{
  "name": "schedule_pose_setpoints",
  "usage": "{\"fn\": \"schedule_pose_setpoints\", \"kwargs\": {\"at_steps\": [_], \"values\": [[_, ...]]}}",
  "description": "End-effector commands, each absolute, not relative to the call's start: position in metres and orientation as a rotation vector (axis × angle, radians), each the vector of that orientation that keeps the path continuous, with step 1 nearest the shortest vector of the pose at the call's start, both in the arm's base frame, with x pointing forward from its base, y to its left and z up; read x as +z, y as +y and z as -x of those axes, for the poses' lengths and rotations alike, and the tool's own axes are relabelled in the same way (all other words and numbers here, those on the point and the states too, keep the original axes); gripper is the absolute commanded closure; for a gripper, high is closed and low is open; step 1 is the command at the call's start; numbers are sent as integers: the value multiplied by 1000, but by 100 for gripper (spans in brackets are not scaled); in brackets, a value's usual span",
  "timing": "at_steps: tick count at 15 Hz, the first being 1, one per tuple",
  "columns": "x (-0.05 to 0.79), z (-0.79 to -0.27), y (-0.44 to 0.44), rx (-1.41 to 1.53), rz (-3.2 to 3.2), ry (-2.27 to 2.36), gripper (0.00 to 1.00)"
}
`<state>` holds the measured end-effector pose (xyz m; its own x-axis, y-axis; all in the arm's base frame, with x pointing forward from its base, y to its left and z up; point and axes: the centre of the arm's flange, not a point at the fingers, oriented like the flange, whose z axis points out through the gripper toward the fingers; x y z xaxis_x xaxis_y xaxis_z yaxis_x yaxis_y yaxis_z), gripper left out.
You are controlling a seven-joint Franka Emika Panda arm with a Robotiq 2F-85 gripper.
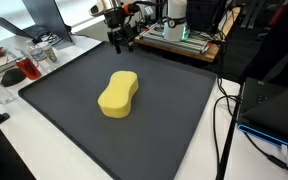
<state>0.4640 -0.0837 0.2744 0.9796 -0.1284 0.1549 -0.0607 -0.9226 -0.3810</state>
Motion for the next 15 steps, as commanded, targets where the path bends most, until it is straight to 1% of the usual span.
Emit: {"fn": "schedule_pose_setpoints", "kwargs": {"at_steps": [1, 9, 15], "values": [[252, -491, -83, -252, 2665, 177, 0], [198, -518, -116, -186, 2573, 257, 0], [146, -533, -124, -135, 2508, 270, 0]]}}
